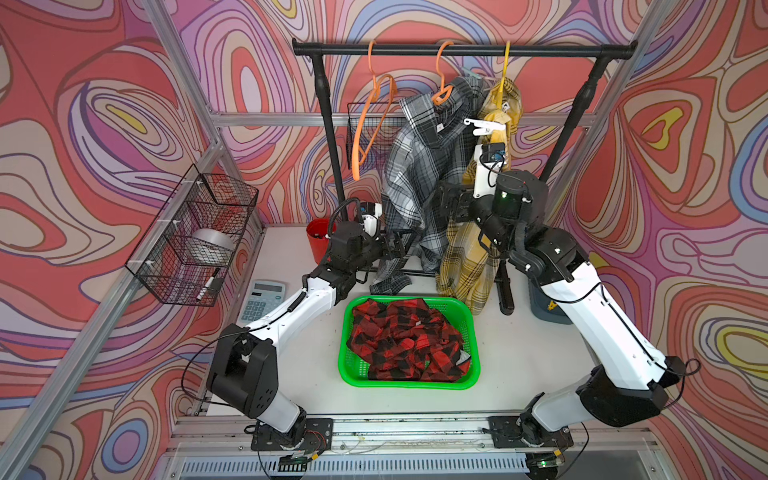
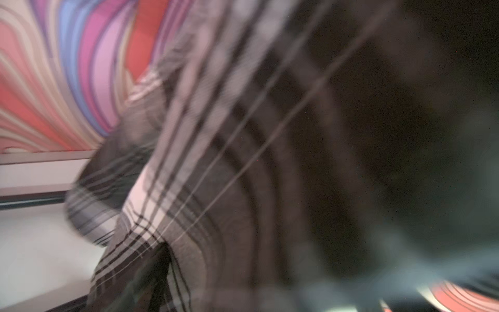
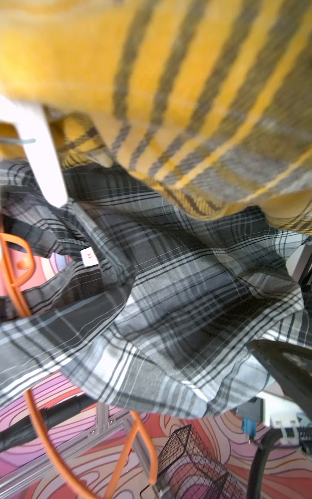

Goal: Remove the clothespins securing long-sleeve shirts to the hanger
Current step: Adjust the hanger on the clothesline.

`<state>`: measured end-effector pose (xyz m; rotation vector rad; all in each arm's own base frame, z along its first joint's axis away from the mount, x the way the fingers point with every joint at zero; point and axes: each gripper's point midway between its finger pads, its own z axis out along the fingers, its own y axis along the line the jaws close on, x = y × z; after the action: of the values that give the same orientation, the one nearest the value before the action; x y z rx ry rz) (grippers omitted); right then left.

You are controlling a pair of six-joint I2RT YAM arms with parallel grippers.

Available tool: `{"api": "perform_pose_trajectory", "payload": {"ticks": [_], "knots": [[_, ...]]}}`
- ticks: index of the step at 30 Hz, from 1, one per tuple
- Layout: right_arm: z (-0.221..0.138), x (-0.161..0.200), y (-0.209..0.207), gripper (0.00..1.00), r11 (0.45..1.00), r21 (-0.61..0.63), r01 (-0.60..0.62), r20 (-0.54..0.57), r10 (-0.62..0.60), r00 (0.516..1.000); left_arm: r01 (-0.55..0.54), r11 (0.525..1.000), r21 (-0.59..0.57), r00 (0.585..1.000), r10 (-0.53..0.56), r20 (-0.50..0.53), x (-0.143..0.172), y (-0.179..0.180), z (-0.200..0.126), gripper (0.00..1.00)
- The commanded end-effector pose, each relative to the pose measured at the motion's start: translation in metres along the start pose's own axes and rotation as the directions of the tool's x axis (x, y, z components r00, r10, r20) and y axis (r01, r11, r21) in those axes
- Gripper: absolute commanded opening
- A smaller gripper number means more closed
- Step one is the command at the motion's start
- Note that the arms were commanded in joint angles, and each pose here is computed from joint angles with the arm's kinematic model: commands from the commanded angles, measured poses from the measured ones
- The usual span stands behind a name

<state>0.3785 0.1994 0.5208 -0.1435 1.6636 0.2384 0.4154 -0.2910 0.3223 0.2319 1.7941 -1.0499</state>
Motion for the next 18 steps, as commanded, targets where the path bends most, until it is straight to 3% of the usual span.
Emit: {"api": "perform_pose_trajectory", "payload": {"ticks": [1,12,18], "knots": [[-0.005,-0.026,0.005,0.93,0.999,-0.041,-0.03,0.06,0.033,0.998,-0.045,0.997,0.066,0.999,0.045,-0.002,-0.001,-0.021,0.012,0.96],[0.004,-0.04,0.027,0.93,0.985,-0.144,-0.096,0.07,0.107,0.992,-0.029,0.987,0.158,0.993,0.047,-0.113,0.036,-0.05,0.058,0.96],[0.001,-0.024,0.018,0.93,0.988,-0.108,-0.112,0.049,0.118,0.992,-0.006,0.985,0.173,0.988,0.033,-0.154,0.051,-0.05,0.071,0.96]]}}
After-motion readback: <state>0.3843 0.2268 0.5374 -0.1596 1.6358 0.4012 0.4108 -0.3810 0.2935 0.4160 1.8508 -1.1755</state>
